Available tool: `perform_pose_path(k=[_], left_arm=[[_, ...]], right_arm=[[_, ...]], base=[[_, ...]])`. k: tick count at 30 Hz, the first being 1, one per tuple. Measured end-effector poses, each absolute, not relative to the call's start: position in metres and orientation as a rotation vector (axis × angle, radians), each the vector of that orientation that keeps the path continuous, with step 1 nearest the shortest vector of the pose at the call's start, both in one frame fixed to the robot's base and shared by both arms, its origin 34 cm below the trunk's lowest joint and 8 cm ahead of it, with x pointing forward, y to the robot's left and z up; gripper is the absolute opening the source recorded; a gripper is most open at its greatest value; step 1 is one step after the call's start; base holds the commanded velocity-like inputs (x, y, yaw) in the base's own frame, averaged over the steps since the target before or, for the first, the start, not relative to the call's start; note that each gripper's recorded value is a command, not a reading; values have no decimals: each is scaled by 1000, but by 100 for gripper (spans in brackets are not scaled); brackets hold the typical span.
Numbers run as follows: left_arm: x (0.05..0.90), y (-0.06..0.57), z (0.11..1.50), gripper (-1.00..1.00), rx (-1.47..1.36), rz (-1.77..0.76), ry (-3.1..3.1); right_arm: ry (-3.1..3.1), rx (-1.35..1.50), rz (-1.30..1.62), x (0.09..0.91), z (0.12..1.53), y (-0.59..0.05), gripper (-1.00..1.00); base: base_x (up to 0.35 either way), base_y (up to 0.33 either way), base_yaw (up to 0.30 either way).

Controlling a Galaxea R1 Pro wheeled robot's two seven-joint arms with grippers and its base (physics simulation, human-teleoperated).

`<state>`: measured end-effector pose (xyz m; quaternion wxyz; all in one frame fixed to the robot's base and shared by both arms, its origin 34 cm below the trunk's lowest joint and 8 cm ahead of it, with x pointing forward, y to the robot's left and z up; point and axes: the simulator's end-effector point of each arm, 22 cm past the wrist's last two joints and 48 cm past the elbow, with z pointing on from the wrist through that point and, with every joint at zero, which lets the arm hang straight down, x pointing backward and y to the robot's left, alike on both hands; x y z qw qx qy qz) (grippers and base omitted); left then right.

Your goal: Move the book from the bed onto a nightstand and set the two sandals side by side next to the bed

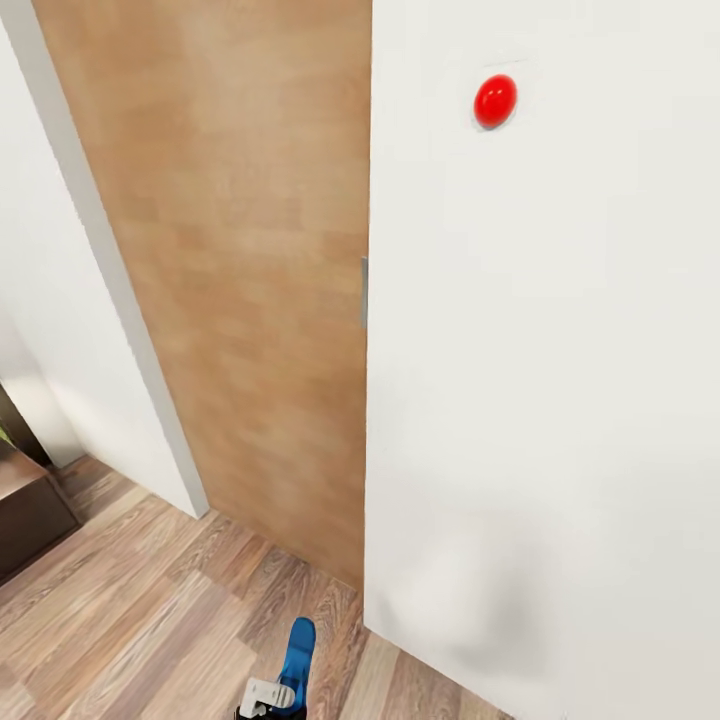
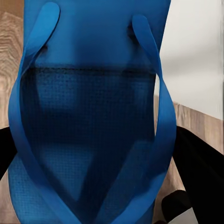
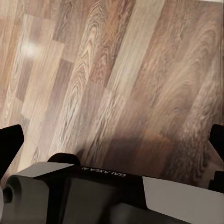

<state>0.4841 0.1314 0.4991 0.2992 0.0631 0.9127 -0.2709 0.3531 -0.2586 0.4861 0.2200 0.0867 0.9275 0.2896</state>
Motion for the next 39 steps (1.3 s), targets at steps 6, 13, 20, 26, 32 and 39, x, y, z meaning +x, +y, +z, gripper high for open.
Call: perform_pose_path(k=[6, 13, 20, 26, 32, 39], left_arm=[[484, 132, 499, -100, 168, -719, 2425], [484, 132, 499, -100, 167, -719, 2424], [484, 132, 499, -100, 168, -719, 2424], [484, 132, 499, -100, 168, -719, 2425], [484, 132, 499, -100, 169, -719, 2424], [484, 131, 499, -100, 169, -719, 2425]], right_arm=[[2565, 240, 801, 353, 486, -258, 100], [2566, 239, 798, 353, 486, -260, 100], [2566, 238, 797, 353, 486, -261, 100], [2567, 238, 796, 353, 486, -261, 100], [2567, 238, 796, 353, 486, -261, 100], [2567, 238, 796, 353, 486, -261, 100]], base=[[0, 0, -282], [0, 0, -282], [0, 0, -282], [0, 0, -282], [0, 0, -282], [0, 0, -282]])
